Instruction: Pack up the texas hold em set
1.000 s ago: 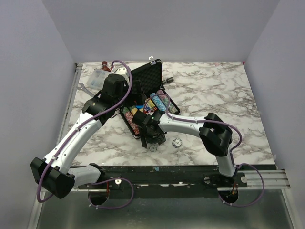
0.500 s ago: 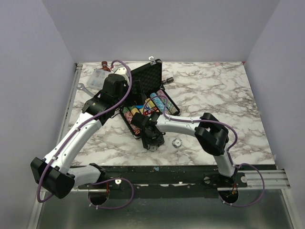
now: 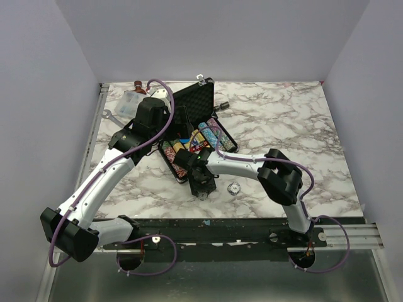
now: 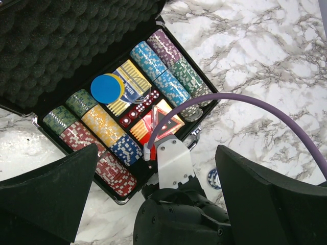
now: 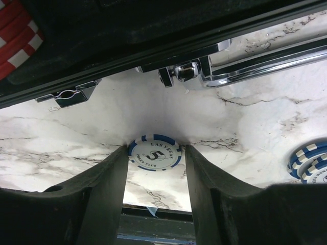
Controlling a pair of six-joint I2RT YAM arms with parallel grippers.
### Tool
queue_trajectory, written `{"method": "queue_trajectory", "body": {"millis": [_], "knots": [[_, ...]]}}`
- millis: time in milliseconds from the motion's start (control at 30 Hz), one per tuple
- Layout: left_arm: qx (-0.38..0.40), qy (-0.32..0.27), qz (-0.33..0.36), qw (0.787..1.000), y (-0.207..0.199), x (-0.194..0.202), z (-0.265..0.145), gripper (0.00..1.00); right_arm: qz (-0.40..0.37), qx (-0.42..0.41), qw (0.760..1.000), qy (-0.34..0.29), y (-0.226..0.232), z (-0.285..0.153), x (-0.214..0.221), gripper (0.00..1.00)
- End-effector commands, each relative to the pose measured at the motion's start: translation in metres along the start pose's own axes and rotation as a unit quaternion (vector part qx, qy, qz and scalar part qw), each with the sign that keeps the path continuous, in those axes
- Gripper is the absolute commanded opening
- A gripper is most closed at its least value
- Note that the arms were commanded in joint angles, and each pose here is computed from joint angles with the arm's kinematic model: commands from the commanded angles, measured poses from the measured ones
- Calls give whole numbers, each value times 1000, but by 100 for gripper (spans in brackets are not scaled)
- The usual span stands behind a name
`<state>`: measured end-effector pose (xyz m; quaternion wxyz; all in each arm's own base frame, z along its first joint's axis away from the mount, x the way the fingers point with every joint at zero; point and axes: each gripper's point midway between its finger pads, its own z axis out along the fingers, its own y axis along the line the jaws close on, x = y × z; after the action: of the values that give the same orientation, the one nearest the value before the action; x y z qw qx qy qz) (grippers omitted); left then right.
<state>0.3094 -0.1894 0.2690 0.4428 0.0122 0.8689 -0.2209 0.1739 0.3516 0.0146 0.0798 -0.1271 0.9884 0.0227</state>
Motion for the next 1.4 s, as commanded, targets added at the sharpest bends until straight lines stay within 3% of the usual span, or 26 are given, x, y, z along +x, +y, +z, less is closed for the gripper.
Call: {"method": "queue_trajectory", "body": {"millis": [0,633,933,1367], "knots": [[14,-14,-3,1000,-7,-11,-9,96,5,38,999,19,-13,22,15,49],[11,-9,-3,1000,-6,-8,-5,96,29,39,997,-56,-29,-24,-10,42],[12,-8,-1,1000,-6,-8,-4,97,68,67,992,-84,-72,-52,-14,42],[18,-4,-1,1000,-8,-6,-3,96,131,70,987,-64,-132,-45,-6,42]]}}
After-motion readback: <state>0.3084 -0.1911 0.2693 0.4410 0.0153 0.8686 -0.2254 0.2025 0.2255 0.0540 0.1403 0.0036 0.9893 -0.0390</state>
